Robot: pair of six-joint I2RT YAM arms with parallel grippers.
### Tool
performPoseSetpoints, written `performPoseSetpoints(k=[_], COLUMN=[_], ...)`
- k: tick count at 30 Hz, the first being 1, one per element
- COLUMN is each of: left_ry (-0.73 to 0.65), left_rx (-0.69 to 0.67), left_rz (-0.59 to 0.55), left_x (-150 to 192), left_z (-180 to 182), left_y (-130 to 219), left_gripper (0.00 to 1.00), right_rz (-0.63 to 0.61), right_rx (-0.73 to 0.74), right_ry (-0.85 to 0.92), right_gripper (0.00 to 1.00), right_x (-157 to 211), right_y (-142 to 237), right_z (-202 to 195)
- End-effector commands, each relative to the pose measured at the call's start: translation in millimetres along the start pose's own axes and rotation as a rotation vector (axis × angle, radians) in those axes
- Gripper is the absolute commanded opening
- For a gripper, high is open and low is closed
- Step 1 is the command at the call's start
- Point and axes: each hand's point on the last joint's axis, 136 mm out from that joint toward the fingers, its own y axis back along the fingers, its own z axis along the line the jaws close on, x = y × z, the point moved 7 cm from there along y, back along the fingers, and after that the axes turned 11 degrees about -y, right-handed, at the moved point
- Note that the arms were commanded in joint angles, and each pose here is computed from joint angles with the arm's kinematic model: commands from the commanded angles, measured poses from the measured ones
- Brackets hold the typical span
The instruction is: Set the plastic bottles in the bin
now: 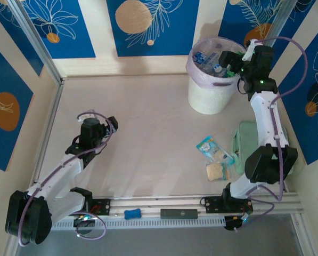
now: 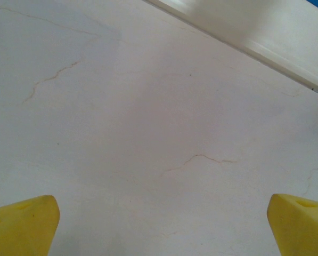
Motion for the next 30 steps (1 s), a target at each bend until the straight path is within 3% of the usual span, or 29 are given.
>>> performPoseSetpoints(k=[1,9,15,20,24,30], left_ry=[-0.005,-0.002,-0.015,-0.024,-0.041,-0.119], left_rx=[-0.041,-0.055,-0.091,-0.116,-0.156,-0.241], left_rz=[0.002,-0.006,-0.022,-0.042,-0.062,-0.118], left_x=[3.9,6.5,7.4,6.0,4.7,-0.6], left_z=[9.9,15.5,22.6,26.9,32.0,41.2], left_y=[3.5,8.7,13.9,13.1,9.5,-0.8], left_gripper=[1.00,1.00,1.00,1.00,1.00,1.00], right_rz=[0.017,0.116,0.049,-0.007,-0.013,0.031], right_rx=[-0.080,-0.046,-0.070,-0.116,-0.125,-0.095], right_ry=[-0.011,-0.075,-0.048,0.007,0.042,0.060], right_gripper=[0.99,0.99,0.99,0.99,0.99,0.99], right_x=[-12.4,-16.2,-32.8,-40.7,-20.6,43.2], right_y=[-4.3,-43.5,-22.0,17.6,50.6,84.6], right_z=[11.3,-6.8,7.1,29.6,37.7,23.2])
